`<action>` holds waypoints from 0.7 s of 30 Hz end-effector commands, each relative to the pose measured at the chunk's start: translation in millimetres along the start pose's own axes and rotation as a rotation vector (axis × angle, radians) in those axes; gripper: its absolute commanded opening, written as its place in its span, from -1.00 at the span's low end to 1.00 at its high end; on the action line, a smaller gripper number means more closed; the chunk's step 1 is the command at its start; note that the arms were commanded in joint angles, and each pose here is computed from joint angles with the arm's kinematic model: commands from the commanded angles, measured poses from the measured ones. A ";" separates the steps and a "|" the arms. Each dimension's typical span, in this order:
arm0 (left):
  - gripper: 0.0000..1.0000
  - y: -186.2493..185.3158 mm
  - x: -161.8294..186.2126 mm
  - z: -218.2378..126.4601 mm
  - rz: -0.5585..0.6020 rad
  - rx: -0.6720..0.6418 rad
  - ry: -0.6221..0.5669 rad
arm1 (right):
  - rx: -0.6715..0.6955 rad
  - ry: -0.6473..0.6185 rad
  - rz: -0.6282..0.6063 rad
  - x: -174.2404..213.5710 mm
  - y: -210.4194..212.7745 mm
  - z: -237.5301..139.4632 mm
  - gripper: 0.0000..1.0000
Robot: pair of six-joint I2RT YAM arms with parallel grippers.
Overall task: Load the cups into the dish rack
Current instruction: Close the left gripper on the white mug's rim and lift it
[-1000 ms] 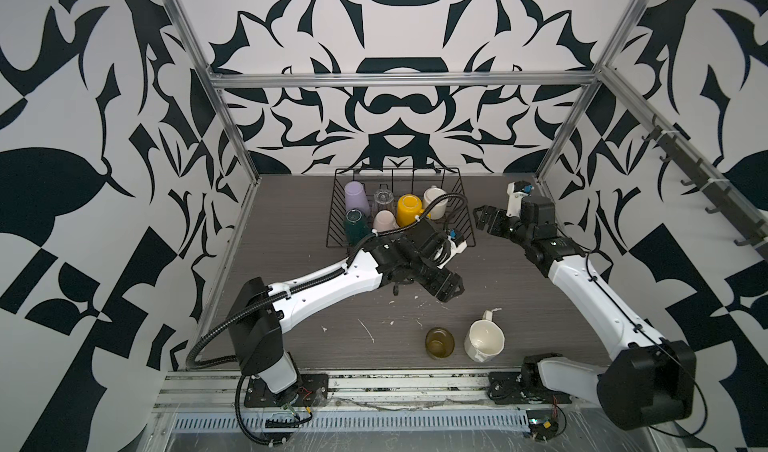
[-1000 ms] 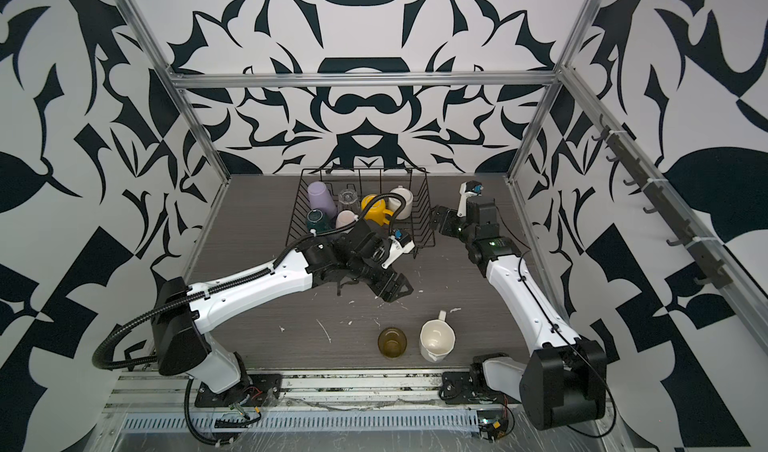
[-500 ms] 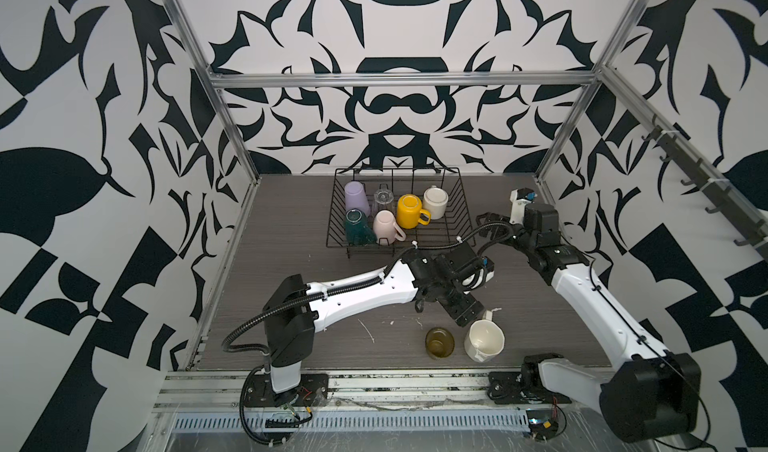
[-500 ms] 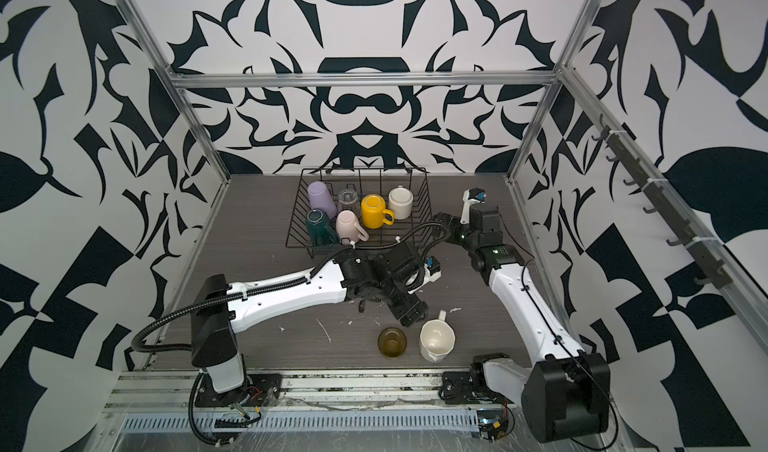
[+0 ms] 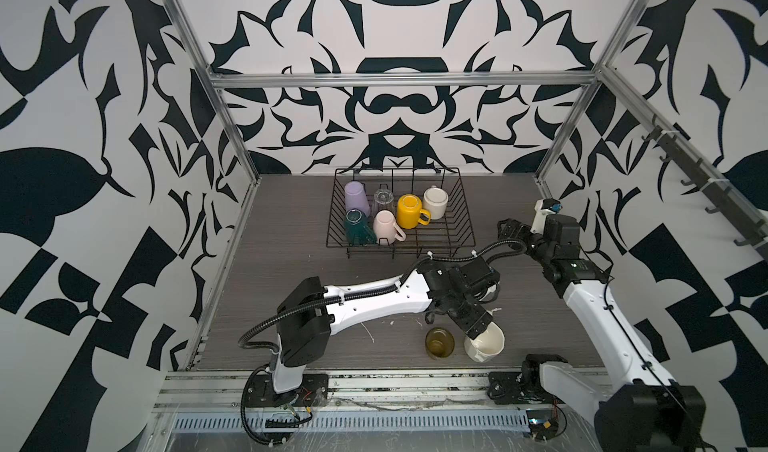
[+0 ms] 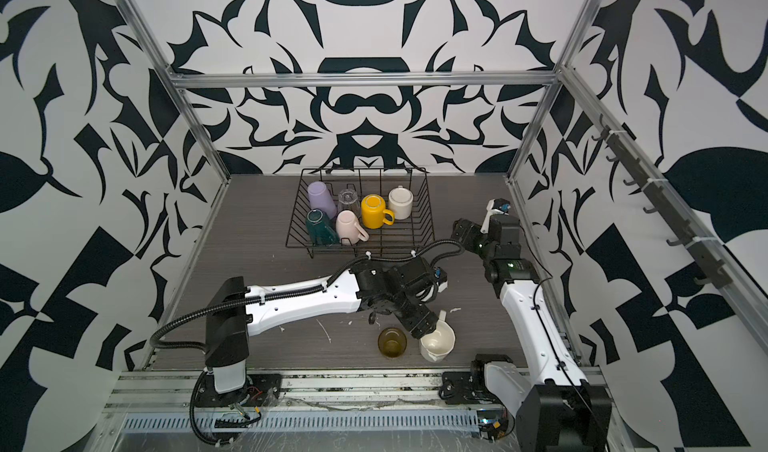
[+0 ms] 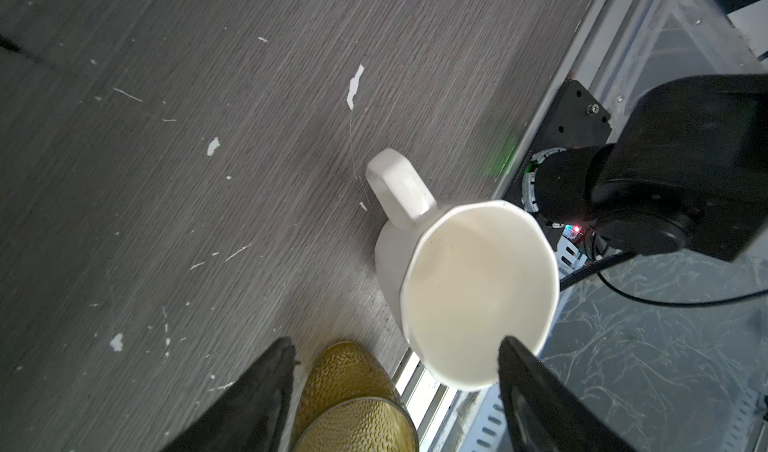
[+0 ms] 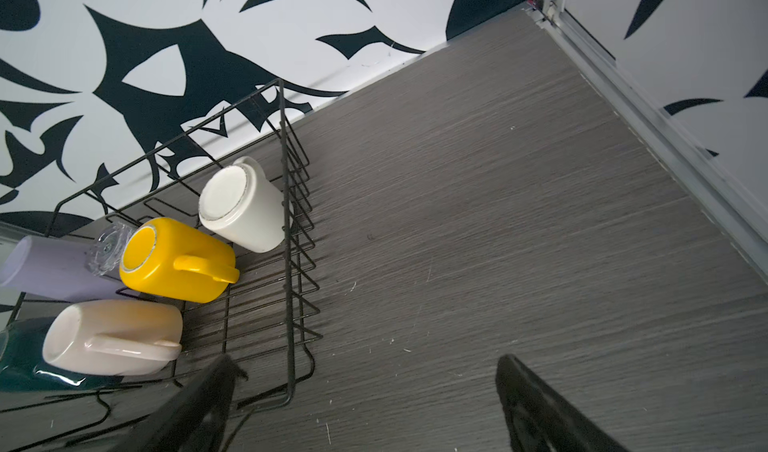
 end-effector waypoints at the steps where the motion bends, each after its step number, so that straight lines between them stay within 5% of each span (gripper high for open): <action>1: 0.60 2.8 -1.3 9.6 -0.035 -0.024 0.004 | -0.031 -0.041 0.015 -6.3 1.4 -7.7 0.99; 21: 0.49 -4.0 8.3 35.2 -0.056 -0.079 0.019 | -0.011 -0.053 0.060 4.2 -15.1 -14.3 0.99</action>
Point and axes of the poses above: each gripper's point midway between its finger pads, its own z axis out along the fingers, its own y axis along the line the jaws close on, x = y × z, the point moved 4 cm from there along -z, back along the fingers, and after that the axes turned 11 degrees about -z, right-handed, at the moved point
